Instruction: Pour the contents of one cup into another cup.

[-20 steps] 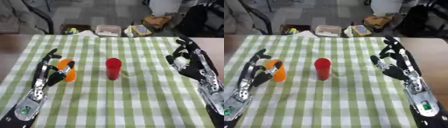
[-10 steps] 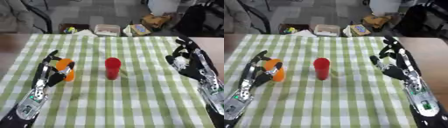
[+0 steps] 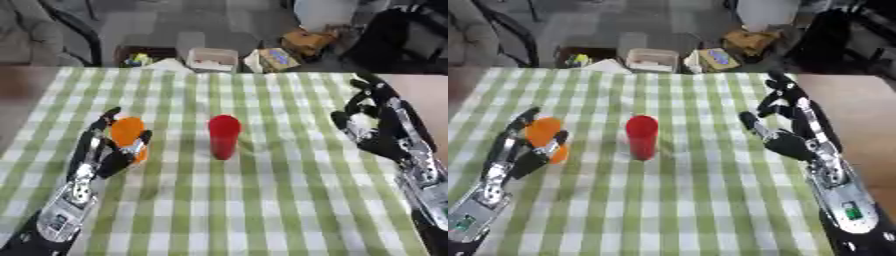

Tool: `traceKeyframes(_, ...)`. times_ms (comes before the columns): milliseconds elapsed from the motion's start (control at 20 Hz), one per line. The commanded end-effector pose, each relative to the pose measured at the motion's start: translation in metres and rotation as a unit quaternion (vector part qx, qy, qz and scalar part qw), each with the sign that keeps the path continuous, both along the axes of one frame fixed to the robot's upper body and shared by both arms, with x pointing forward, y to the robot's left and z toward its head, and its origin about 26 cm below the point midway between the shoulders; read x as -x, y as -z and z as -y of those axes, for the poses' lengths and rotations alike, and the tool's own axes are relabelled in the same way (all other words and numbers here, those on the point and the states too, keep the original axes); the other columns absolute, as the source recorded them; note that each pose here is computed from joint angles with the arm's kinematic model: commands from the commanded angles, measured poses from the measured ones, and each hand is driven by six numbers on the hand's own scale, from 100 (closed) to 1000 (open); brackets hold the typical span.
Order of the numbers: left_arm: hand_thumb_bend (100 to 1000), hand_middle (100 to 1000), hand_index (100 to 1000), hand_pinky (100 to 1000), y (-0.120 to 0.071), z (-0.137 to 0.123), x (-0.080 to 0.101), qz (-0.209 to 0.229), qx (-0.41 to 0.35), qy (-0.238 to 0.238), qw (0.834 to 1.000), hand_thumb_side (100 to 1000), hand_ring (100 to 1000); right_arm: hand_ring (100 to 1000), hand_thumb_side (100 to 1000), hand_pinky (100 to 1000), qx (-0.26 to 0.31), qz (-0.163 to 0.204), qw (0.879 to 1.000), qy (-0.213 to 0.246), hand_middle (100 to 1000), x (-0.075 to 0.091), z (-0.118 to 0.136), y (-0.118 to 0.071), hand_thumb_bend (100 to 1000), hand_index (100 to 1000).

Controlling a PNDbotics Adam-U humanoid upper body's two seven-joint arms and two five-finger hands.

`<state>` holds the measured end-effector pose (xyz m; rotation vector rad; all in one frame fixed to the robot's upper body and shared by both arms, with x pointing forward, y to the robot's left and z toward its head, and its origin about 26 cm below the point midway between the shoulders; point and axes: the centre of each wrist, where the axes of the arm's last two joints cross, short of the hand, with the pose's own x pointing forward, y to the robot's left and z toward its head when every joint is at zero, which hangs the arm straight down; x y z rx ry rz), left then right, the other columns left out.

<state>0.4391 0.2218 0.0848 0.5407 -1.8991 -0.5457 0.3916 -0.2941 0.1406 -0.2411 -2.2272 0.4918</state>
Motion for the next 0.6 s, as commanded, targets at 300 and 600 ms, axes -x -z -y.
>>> traceKeyframes(300,460,551,923,399,-0.0097,0.0005,-0.0051,0.017,-0.007,0.001,1.0,578,903,964,368,562,0.003,0.014,1.0,-0.004,467,-0.0017,0.0011,-0.0102,470,957)
traceKeyframes(600,353,459,912,330,-0.0108,0.0016,-0.005,0.019,-0.008,0.006,1.0,551,835,963,370,562,0.003,0.014,1.0,-0.003,467,-0.0018,0.0011,-0.0103,465,957)
